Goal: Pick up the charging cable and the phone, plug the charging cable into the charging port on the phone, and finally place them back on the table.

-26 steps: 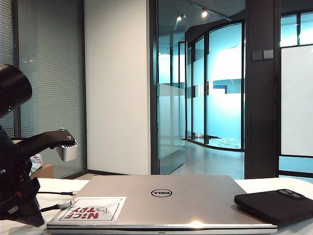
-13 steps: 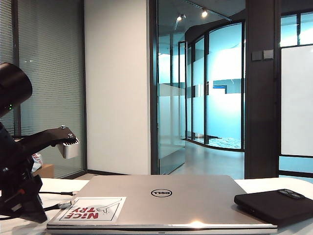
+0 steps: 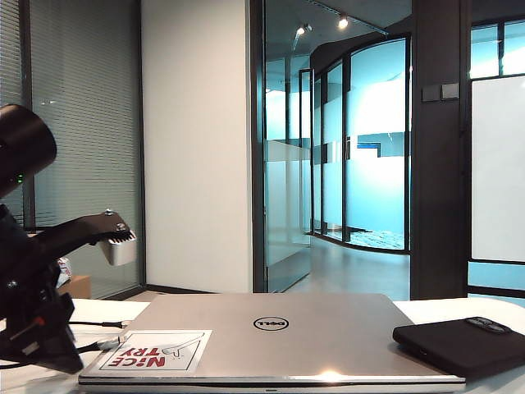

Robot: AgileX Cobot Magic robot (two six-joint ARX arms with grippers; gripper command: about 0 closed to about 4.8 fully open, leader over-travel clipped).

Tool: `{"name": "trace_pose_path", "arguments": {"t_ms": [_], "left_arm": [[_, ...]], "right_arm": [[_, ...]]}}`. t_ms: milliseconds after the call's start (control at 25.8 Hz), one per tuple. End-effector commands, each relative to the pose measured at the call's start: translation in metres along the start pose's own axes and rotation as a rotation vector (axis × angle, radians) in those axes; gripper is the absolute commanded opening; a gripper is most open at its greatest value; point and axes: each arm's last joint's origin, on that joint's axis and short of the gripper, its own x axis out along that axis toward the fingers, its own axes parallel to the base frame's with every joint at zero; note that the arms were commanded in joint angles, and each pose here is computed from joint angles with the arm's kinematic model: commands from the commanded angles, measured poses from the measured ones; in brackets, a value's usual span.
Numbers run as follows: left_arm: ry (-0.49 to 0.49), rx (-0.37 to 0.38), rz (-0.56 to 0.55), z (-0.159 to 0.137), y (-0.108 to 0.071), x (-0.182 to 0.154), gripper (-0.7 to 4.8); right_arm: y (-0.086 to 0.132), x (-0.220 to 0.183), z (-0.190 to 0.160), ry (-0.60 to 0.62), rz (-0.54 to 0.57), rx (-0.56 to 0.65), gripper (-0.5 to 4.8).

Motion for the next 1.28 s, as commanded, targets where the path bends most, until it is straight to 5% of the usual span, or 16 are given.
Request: {"name": "trace_pose_path", "arguments": {"t_ms": [39, 582, 776, 893, 1281], "left_arm": [[-0.019, 0.066, -0.010, 0.004, -0.004, 0.000, 2.47], [-0.021, 0.070, -0.013, 0.005, -0.004, 0.001, 2.39], [-0.020, 0.069, -0.013, 0.005, -0.004, 0.001, 0.49], [-0.020, 0.069, -0.014, 0.005, -0.005, 0.001, -0.07], [-0.135, 0.073, 0.082, 0.017, 0.005, -0.003, -0.09]], "right_arm": [[0.000, -0.001, 0.003, -0.025, -0.005, -0.007, -0.05], [0.000, -0.002, 0.004, -0.028, -0.006, -0.007, -0.05], [0.000, -0.002, 0.004, -0.028, -0.006, -0.007, -0.05], [0.000, -0.002, 0.004, -0.029, -0.006, -0.007, -0.05], [-0.001, -0.001, 0.003, -0.023, -0.032, -0.006, -0.05]]}}
